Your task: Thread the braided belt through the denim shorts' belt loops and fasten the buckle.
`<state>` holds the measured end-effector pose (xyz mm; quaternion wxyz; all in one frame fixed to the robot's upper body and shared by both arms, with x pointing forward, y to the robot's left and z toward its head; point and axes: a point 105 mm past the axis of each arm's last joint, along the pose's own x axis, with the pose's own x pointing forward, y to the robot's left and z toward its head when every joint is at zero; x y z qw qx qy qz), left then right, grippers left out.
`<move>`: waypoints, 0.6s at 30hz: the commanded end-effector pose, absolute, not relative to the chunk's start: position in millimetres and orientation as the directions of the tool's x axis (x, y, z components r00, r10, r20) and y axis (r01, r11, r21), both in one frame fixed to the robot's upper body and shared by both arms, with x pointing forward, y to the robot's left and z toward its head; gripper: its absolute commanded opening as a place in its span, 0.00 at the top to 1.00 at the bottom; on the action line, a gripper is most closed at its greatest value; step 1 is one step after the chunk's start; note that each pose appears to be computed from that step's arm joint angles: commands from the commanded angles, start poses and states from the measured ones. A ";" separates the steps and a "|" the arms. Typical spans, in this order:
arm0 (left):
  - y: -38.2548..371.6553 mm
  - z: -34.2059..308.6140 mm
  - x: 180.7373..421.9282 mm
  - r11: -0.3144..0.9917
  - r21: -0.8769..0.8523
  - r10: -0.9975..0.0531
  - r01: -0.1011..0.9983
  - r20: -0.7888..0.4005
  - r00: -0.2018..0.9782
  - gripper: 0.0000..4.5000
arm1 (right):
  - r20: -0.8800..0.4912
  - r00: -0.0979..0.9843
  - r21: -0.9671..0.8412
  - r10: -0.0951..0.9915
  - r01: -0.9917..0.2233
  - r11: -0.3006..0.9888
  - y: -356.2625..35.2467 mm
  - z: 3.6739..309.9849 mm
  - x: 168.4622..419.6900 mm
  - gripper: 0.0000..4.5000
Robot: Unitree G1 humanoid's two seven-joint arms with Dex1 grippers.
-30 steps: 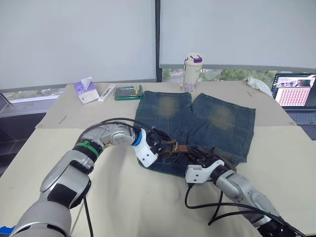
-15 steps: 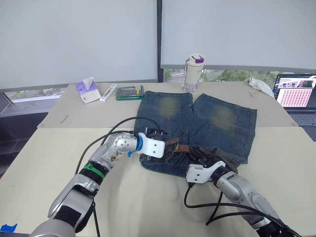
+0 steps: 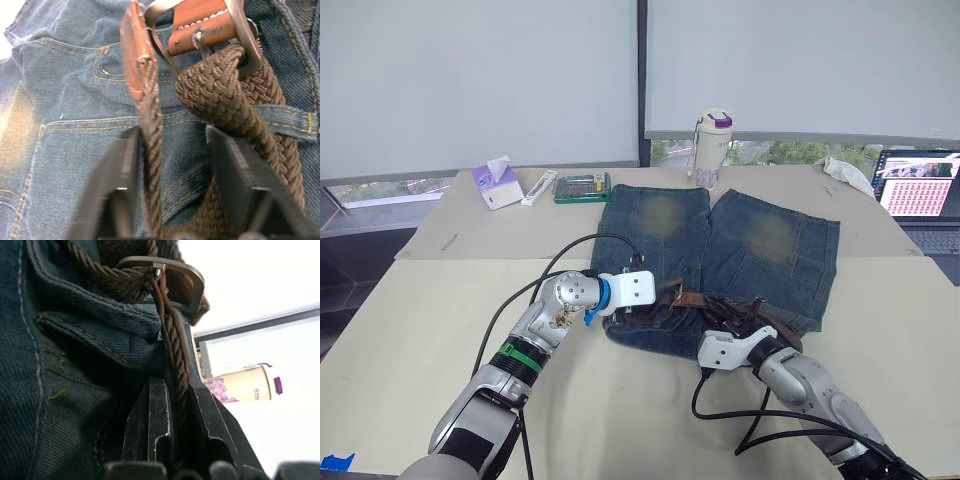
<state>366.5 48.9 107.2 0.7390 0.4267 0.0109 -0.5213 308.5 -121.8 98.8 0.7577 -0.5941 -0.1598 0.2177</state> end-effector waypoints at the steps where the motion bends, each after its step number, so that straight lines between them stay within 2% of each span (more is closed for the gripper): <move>1: 45.6 117.5 363.9 0.100 0.644 -0.787 0.758 -0.415 0.456 0.87 | 0.027 0.855 -0.966 0.518 -0.111 0.234 -122.1 109.8 308.5 0.99; 3: 46.4 120.3 363.2 0.082 0.682 -0.798 0.726 -0.391 0.458 1.00 | 0.026 0.855 -0.965 0.518 -0.113 0.235 -121.9 109.6 308.1 0.99; 6: 48.8 124.8 363.7 0.019 0.775 -0.800 0.632 -0.368 0.474 1.00 | 0.025 0.855 -0.965 0.518 -0.115 0.235 -122.1 109.3 307.6 0.99; 8: 52.5 127.9 365.1 -0.053 0.850 -0.794 0.525 -0.355 0.494 1.00 | 0.024 0.855 -0.965 0.518 -0.115 0.235 -122.2 109.1 307.4 0.99; 10: 56.7 133.3 366.5 -0.163 0.924 -0.786 0.347 -0.334 0.521 1.00 | 0.021 0.855 -0.965 0.518 -0.118 0.234 -122.3 108.1 307.1 0.99; 12: 59.4 134.6 365.9 -0.245 0.938 -0.783 0.246 -0.341 0.521 1.00 | 0.020 0.855 -0.965 0.518 -0.119 0.233 -121.8 107.2 306.9 0.99; 14: 62.4 131.3 366.0 -0.316 0.928 -0.768 0.197 -0.372 0.521 1.00 | 0.019 0.854 -0.965 0.520 -0.121 0.233 -120.9 106.4 306.6 0.99; 18: 61.6 132.7 366.1 -0.358 0.925 -0.767 0.126 -0.369 0.525 1.00 | 0.014 0.850 -0.966 0.526 -0.124 0.226 -119.6 105.7 305.7 0.99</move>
